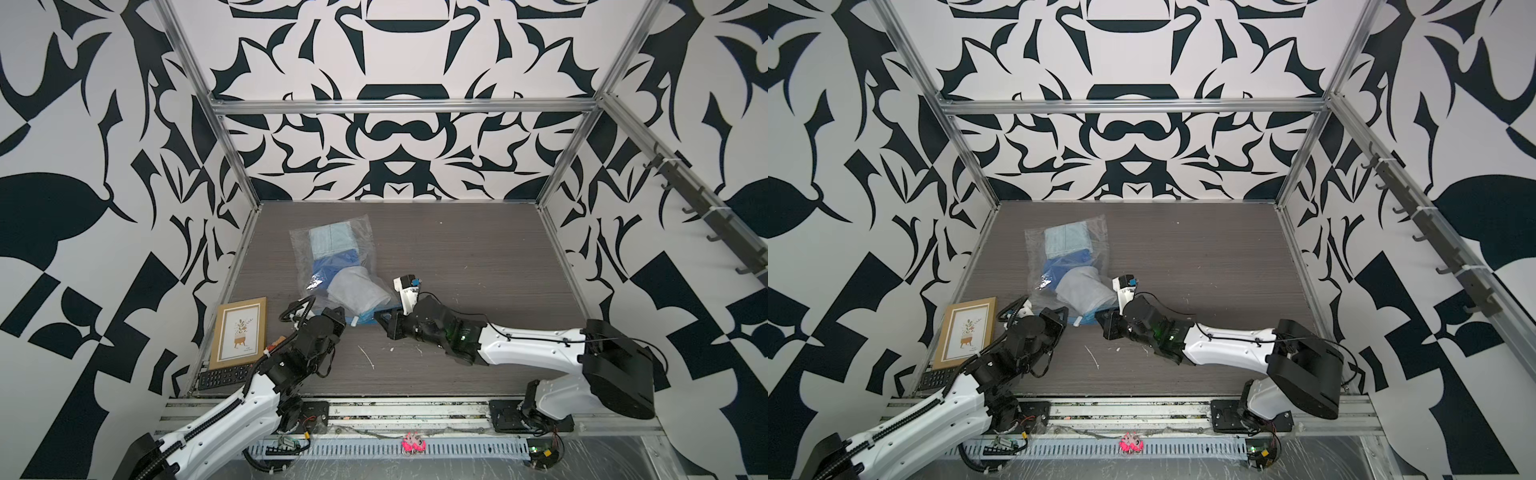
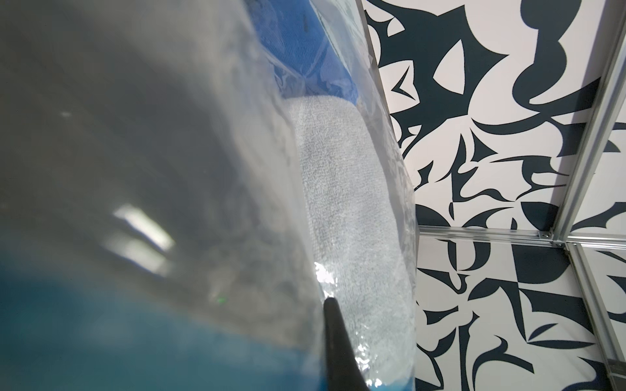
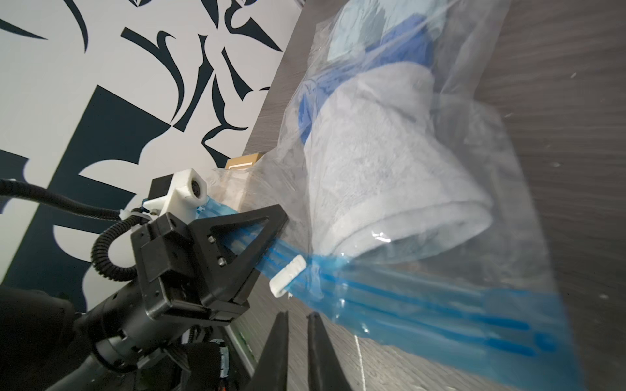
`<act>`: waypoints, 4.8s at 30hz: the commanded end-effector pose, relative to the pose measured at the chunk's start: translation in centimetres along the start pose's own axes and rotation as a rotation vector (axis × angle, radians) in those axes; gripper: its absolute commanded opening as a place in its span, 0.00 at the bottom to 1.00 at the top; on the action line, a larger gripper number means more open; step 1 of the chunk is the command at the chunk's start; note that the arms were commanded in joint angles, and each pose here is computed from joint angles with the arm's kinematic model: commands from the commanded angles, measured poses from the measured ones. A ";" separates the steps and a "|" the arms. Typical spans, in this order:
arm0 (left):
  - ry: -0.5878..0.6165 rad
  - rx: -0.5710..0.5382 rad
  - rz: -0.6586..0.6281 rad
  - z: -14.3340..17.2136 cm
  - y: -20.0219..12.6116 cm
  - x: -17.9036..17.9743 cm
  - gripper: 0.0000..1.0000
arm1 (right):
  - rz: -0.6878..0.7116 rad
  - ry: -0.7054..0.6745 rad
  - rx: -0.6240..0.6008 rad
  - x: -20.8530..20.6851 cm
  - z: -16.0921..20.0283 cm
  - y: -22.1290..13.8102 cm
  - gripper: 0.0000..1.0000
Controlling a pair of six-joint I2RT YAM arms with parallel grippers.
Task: Place the folded towel into the vacuum bag
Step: Adjust the vacuum bag at the center of the board.
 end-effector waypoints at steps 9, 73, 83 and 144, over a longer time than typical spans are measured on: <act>-0.004 0.027 0.040 0.2 0.0 -2.0 0.00 | 0.017 -0.150 0.020 0.7 0.5 -1.3 0.00; 0.209 0.289 0.305 -3.2 -1.7 -15.5 0.00 | -0.045 0.343 -0.197 -1.0 -9.2 -5.7 0.90; 0.214 0.268 0.336 -3.6 -1.5 -17.0 0.00 | -0.090 0.388 -0.213 0.9 -11.4 -6.0 0.55; 0.406 0.460 0.120 1.8 0.5 -11.6 0.18 | 0.188 -0.029 -0.329 2.0 -13.6 -20.5 0.63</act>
Point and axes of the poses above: each gripper's point midway between its finger pads, its own y axis out along the fingers, its own x axis along the line the jaws close on, z = x × y, the point moved 7 cm from there along -y, back along the fingers, and after that the axes turned 5 degrees about -y, right-handed, at the moved point
